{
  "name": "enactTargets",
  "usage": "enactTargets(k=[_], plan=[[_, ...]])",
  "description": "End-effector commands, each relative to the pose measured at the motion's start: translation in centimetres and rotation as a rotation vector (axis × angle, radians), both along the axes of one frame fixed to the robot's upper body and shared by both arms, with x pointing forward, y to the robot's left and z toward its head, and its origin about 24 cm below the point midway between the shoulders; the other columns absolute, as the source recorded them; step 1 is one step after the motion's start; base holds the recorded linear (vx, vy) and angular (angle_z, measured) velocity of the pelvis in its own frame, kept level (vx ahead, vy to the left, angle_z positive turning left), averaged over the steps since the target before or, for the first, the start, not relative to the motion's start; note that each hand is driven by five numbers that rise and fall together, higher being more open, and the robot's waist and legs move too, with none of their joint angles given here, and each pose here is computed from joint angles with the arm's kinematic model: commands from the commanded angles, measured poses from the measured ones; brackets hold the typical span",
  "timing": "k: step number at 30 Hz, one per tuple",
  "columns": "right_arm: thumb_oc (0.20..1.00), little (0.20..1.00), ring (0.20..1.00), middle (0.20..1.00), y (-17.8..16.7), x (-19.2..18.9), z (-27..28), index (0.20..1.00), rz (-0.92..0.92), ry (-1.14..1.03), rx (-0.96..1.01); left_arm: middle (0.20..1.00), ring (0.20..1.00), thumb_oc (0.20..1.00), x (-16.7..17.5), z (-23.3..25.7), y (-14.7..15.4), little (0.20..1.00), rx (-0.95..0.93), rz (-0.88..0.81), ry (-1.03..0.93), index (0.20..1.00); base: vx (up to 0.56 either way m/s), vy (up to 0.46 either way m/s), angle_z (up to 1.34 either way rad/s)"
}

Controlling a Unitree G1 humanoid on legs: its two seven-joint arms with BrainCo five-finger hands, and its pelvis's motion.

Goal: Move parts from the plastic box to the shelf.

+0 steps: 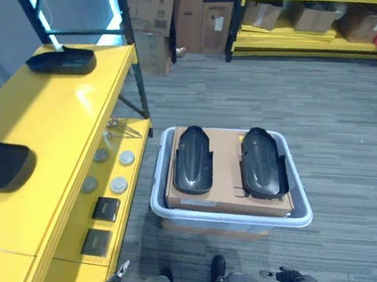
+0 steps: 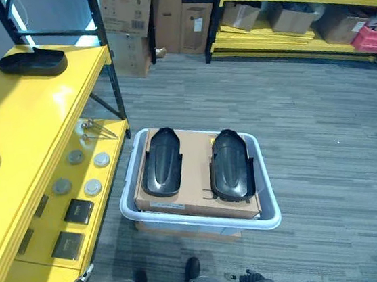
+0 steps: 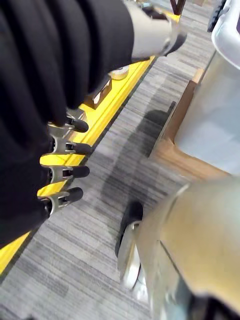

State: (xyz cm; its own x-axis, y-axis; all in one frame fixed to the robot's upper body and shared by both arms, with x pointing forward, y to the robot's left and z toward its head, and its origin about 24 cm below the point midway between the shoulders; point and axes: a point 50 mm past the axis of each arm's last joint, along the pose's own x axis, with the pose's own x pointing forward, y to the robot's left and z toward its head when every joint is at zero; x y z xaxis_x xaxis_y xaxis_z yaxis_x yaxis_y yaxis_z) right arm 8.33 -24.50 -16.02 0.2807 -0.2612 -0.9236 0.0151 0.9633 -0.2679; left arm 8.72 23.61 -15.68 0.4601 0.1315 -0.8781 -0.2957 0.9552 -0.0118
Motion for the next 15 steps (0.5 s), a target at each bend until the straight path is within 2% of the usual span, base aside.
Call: enactTargets(k=[1, 11, 13, 15], plan=[[1.0, 1.0, 1.0, 1.0, -1.5, -0.4, 0.3, 1.0, 0.011, 0.025, -0.04, 1.0, 1.0, 1.0, 1.8, 0.5, 0.5, 1.0, 0.023, -0.017, -0.059, 1.0, 0.01, -0.015, 0.04], [1.0, 1.0, 1.0, 1.0, -0.4, -0.4, 0.0, 1.0, 0.06, 0.02, -0.018, 1.0, 1.0, 1.0, 1.4, 0.4, 0.7, 1.0, 0.024, 0.007, -0.036, 1.0, 0.01, -0.003, 0.02], [1.0, 1.0, 1.0, 1.0, -0.4, 0.4, 0.4, 1.0, -0.028, -0.097, -0.033, 1.0, 1.0, 1.0, 1.4, 0.3, 0.4, 1.0, 0.011, 0.002, -0.026, 1.0, 0.04, -0.011, 0.02], [1.0, 1.0, 1.0, 1.0, -0.9, 3.5, 1.8, 1.0, -0.227, -0.321, -0.045, 1.0, 1.0, 1.0, 0.9, 0.2, 0.2, 1.0, -0.001, 0.017, -0.015, 1.0, 0.05, -0.016, 0.02]])
